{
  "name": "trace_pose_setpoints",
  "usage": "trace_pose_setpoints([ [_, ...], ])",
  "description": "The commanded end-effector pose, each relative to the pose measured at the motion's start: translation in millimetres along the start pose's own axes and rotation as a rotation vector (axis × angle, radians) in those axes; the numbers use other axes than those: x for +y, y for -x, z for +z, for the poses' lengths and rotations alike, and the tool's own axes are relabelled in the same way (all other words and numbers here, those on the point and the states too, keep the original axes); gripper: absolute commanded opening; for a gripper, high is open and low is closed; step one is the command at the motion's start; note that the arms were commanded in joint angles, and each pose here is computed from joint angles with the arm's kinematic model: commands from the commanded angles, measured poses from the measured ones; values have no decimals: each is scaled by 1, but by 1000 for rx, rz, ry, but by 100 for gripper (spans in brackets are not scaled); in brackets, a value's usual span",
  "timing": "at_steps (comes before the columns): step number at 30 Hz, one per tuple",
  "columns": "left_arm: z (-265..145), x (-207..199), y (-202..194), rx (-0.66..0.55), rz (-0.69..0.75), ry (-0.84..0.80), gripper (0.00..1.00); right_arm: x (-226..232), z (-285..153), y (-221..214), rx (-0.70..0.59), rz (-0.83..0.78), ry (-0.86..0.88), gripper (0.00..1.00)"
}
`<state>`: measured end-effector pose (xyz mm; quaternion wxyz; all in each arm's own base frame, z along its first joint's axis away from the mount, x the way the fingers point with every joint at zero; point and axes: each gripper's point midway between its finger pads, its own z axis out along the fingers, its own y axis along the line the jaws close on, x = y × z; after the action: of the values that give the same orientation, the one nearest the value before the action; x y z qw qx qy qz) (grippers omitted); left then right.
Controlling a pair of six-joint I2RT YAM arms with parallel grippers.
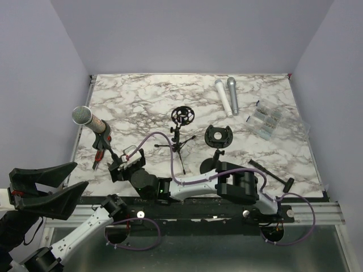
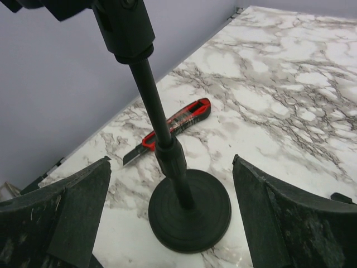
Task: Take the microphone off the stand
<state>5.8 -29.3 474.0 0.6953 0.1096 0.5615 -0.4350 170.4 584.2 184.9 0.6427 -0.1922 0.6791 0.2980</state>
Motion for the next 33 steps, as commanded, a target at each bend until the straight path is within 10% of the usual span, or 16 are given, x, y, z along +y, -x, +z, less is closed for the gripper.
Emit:
trace_pose_setpoints([
  [1,-4,-2,-5,6,-13,-20,74,-1,18,4,-89,2,-81,89],
  [33,7,20,-19,38,-1,83,76,-17,37,-37,-104,-201,179,1],
])
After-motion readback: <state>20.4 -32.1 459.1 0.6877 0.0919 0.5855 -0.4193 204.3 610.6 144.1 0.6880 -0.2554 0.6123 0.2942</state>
